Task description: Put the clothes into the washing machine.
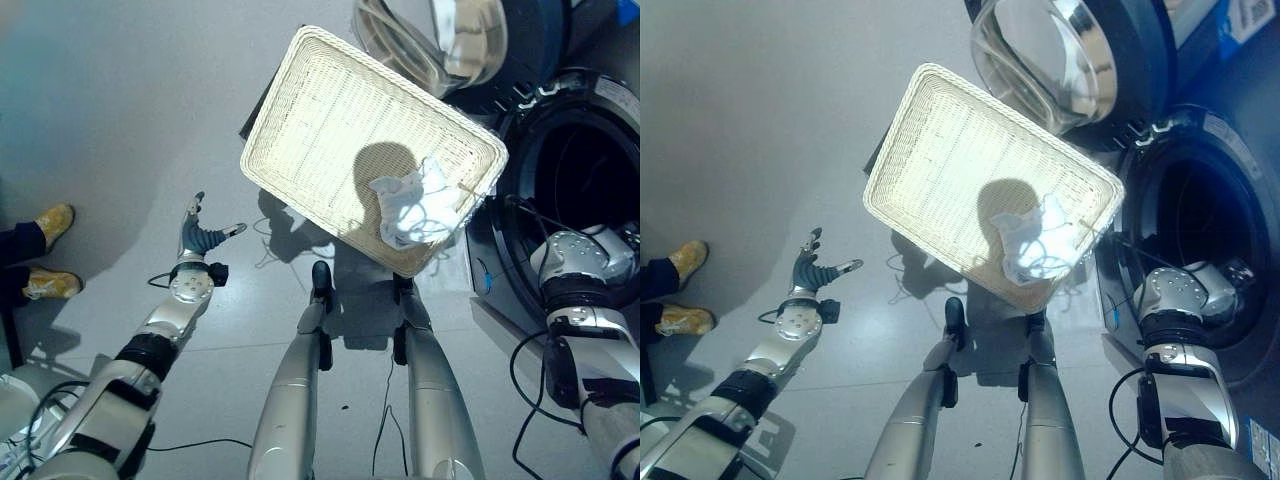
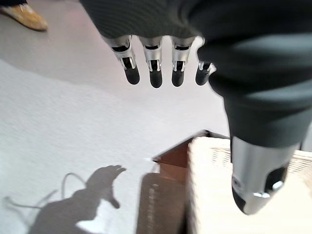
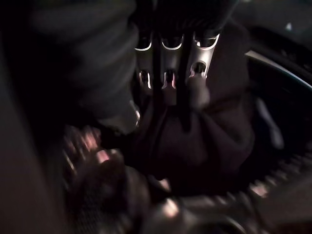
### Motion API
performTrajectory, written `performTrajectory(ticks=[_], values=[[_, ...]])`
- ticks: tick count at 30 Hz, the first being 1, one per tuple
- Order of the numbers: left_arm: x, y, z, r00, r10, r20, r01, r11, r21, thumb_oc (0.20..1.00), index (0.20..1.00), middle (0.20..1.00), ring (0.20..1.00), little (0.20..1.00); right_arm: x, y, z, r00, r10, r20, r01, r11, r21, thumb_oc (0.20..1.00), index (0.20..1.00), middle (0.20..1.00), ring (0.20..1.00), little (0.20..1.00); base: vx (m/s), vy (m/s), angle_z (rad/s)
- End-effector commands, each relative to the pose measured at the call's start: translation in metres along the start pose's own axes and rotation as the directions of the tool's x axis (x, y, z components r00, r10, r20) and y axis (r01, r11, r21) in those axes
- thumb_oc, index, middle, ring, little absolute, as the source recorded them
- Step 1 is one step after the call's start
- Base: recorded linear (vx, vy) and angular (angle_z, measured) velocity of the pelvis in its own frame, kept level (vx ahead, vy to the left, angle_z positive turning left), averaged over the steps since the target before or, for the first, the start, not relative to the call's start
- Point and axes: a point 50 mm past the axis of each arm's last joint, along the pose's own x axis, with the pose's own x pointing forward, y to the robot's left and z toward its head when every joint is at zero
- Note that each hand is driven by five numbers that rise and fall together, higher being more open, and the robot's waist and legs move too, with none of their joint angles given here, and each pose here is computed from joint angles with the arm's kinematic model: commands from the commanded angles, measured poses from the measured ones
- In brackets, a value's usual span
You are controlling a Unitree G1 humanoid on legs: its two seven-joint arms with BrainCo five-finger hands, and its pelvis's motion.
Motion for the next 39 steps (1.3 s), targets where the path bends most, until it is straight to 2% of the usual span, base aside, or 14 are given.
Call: performTrajectory(ticks=[1,2,3,5,6,9,13,14,16,17,18,21,31,39], values=[[-0.004,0.017,-0.016,0.996,0.058,-0.065,-0.06,0.998,-0.032,1.0,1.0,1.0,1.0,1.0,0.048,0.089,0.114,0.918,0.239,0.317,-0.251,0.968,-0.002,1.0,1.0,1.0,1.0,1.0,0.0,0.0,0.0],[-0.004,0.013,-0.015,0.997,0.048,-0.065,-0.051,0.998,-0.034,1.0,1.0,1.0,1.0,1.0,0.052,0.085,0.105,0.933,0.262,0.246,-0.251,0.965,-0.074,1.0,1.0,1.0,1.0,1.0,0.0,0.0,0.0],[-0.003,0.004,-0.011,0.997,0.03,-0.065,-0.033,0.998,-0.049,1.0,1.0,1.0,1.0,1.0,0.053,0.067,0.058,0.96,0.271,-0.068,-0.279,0.929,-0.243,1.0,1.0,1.0,1.0,1.0,0.0,0.0,0.0],[-0.003,0.004,-0.011,0.997,0.03,-0.065,-0.033,0.998,-0.049,1.0,1.0,1.0,1.0,1.0,0.053,0.067,0.058,0.96,0.271,-0.068,-0.279,0.929,-0.243,1.0,1.0,1.0,1.0,1.0,-0.01,-0.005,-0.09],[-0.002,0.001,-0.009,0.997,0.021,-0.073,-0.025,0.998,-0.061,1.0,1.0,1.0,1.0,1.0,0.046,0.047,0.02,0.912,0.235,-0.336,-0.355,0.862,-0.362,1.0,1.0,1.0,1.0,1.0,-0.01,-0.011,-0.18],[-0.002,0.001,-0.009,0.997,0.021,-0.073,-0.025,0.998,-0.061,1.0,1.0,1.0,1.0,1.0,0.046,0.047,0.02,0.912,0.235,-0.336,-0.355,0.862,-0.362,1.0,1.0,1.0,1.0,1.0,-0.02,-0.013,-0.1],[-0.003,0.0,-0.012,0.996,0.012,-0.093,-0.02,0.997,-0.079,1.0,1.0,1.0,1.0,1.0,0.029,0.01,-0.017,0.816,0.134,-0.563,-0.451,0.757,-0.473,1.0,1.0,1.0,1.0,1.0,-0.03,-0.02,-0.1],[-0.009,-0.007,-0.021,0.991,0.0,-0.132,-0.013,0.995,-0.099,1.0,1.0,1.0,1.0,1.0,0.011,-0.026,-0.039,0.738,0.115,-0.665,-0.624,0.493,-0.607,1.0,1.0,1.0,1.0,1.0,0.0,-0.022,-0.12],[-0.009,-0.007,-0.021,0.991,0.0,-0.132,-0.013,0.995,-0.099,1.0,1.0,1.0,1.0,1.0,0.011,-0.026,-0.039,0.738,0.115,-0.665,-0.624,0.493,-0.607,1.0,1.0,1.0,1.0,1.0,-0.05,0.03,-0.02],[-0.029,-0.019,-0.047,0.976,-0.003,-0.22,-0.033,0.987,-0.157,1.0,1.0,1.0,1.0,1.0,-0.032,-0.042,-0.068,0.536,0.278,-0.797,-0.781,-0.196,-0.593,1.0,1.0,1.0,1.0,1.0,-0.09,0.082,0.12],[-0.029,-0.019,-0.047,0.976,-0.003,-0.22,-0.033,0.987,-0.157,1.0,1.0,1.0,1.0,1.0,-0.032,-0.042,-0.068,0.536,0.278,-0.797,-0.781,-0.196,-0.593,1.0,1.0,1.0,1.0,1.0,-0.12,0.129,0.18],[-0.048,-0.027,-0.067,0.957,-0.002,-0.29,-0.056,0.98,-0.193,1.0,1.0,1.0,1.0,1.0,-0.056,-0.062,-0.07,0.405,0.291,-0.867,-0.696,-0.516,-0.499,1.0,1.0,1.0,1.0,1.0,-0.03,0.121,0.14],[-0.075,-0.044,-0.094,0.909,-0.005,-0.417,-0.111,0.961,-0.252,1.0,1.0,1.0,1.0,1.0,-0.088,-0.112,-0.054,0.292,0.221,-0.93,-0.704,-0.609,-0.366,1.0,1.0,1.0,1.0,1.0,-0.02,0.121,0.02],[-0.088,-0.055,-0.102,0.889,-0.019,-0.458,-0.116,0.957,-0.264,1.0,1.0,1.0,1.0,1.0,-0.111,-0.11,-0.046,0.192,0.396,-0.898,-0.575,-0.696,-0.43,1.0,1.0,1.0,1.0,1.0,-0.02,0.091,-0.01]])
